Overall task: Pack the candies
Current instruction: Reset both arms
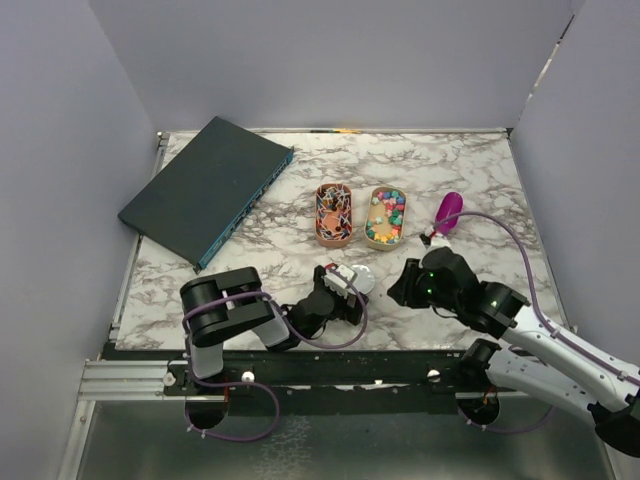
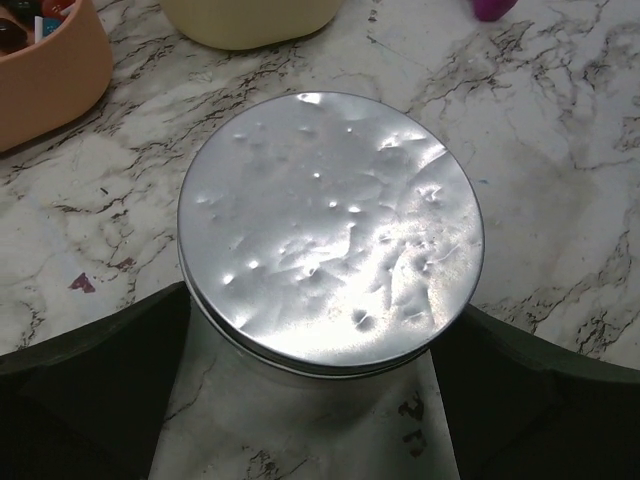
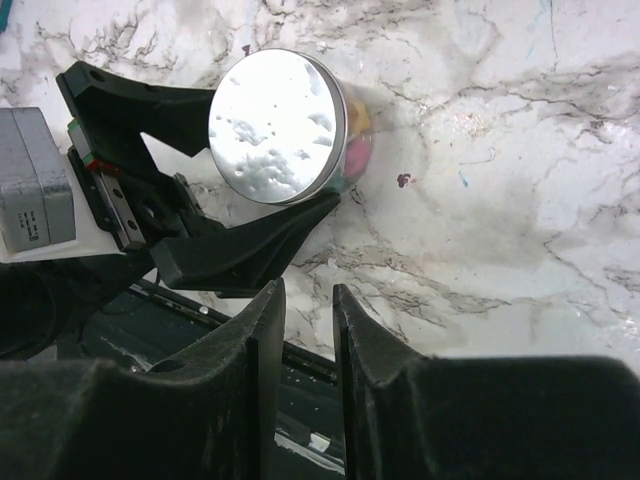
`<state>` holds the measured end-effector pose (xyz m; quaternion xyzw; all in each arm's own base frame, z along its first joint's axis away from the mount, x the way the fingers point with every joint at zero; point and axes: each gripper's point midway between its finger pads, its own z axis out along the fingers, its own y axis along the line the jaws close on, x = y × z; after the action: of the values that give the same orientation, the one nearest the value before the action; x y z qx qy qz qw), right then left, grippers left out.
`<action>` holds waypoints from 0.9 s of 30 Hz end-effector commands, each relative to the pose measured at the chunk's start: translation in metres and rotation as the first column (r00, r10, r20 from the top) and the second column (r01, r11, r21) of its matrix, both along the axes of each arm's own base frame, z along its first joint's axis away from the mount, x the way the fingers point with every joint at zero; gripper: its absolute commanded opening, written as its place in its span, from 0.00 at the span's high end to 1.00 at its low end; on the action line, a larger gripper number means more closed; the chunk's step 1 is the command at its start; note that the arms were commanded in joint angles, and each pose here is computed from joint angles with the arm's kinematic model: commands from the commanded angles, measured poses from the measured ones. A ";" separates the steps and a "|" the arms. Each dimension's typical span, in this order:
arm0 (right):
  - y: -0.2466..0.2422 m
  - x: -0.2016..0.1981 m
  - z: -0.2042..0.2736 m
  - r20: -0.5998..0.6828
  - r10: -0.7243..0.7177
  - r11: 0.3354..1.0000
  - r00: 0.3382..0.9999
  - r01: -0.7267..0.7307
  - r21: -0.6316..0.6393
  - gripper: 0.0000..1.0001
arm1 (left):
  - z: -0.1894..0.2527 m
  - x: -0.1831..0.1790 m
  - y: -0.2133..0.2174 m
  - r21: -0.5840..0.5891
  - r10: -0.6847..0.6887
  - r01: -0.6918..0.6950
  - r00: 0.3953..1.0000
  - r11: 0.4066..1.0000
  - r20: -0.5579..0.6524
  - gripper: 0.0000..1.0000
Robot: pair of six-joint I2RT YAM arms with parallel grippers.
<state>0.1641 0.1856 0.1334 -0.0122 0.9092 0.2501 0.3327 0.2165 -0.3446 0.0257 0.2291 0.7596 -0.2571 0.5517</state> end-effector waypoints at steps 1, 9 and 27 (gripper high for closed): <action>-0.005 0.010 0.010 0.048 -0.014 0.999 0.999 0.016 -0.044 0.69 | -0.032 -0.010 0.032 0.151 0.040 -0.028 0.996 0.988 -0.076 0.01; -0.011 0.024 0.023 0.119 -0.033 0.995 0.992 0.044 -0.086 0.61 | -0.017 -0.020 0.038 0.167 0.015 0.005 0.993 0.986 -0.116 0.01; -0.013 0.059 0.045 0.245 -0.087 0.979 0.966 0.128 -0.157 0.51 | 0.079 -0.005 0.067 0.248 0.157 -0.117 0.976 0.962 -0.148 0.01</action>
<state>0.2053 0.1749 0.1559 -0.0342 0.8983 0.1644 0.4060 0.2067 -0.2995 0.0905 0.2322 0.8151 -0.1904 0.4955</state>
